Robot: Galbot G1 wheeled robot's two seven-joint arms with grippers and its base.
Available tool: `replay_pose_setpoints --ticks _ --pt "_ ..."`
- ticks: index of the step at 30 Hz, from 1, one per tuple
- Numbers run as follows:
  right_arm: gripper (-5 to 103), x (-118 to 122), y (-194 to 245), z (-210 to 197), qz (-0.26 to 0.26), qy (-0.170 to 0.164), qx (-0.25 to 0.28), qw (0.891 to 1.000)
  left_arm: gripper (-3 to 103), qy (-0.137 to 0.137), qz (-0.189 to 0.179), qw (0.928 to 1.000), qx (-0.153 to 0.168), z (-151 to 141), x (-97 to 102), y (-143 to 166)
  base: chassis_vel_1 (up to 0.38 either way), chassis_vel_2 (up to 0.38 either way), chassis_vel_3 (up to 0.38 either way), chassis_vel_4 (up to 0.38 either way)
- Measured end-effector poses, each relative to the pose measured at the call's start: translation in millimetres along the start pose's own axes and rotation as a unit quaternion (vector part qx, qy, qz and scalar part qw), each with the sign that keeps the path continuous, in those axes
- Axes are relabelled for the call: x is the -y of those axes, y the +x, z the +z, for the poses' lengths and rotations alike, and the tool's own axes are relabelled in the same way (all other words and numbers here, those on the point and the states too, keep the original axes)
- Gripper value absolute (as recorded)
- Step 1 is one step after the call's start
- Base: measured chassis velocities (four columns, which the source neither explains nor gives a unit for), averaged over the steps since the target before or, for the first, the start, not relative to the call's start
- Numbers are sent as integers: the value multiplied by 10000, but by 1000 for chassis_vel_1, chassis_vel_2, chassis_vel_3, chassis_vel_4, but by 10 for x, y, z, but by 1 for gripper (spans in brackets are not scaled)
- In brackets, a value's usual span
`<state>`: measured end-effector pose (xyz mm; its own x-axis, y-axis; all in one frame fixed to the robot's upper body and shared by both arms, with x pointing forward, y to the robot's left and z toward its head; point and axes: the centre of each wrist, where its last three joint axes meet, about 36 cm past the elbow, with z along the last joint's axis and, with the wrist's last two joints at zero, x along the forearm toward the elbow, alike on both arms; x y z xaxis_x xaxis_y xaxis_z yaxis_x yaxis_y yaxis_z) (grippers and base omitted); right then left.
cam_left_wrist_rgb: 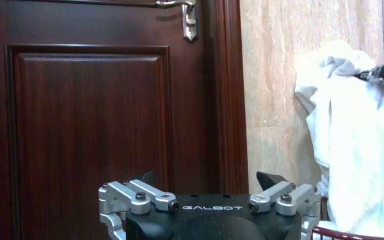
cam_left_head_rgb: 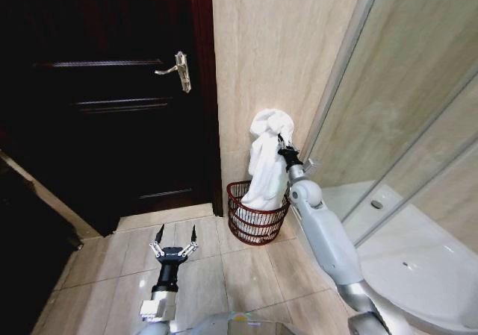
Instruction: Discard the used towel into the hamper.
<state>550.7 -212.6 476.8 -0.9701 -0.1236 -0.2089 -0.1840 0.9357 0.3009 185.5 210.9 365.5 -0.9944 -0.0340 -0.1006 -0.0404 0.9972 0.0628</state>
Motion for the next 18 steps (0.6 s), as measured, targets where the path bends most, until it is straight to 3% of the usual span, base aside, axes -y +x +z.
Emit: replay_pose_setpoints --ticks 12,18 --pt "16 -4 194 329 123 -208 -331 9992 100 -8 -93 10000 -8 4 -48 42 0 0 0 0" --pt "16 34 504 473 241 -225 -834 9960 100 57 -135 9999 51 -13 -76 11 0 0 0 0"
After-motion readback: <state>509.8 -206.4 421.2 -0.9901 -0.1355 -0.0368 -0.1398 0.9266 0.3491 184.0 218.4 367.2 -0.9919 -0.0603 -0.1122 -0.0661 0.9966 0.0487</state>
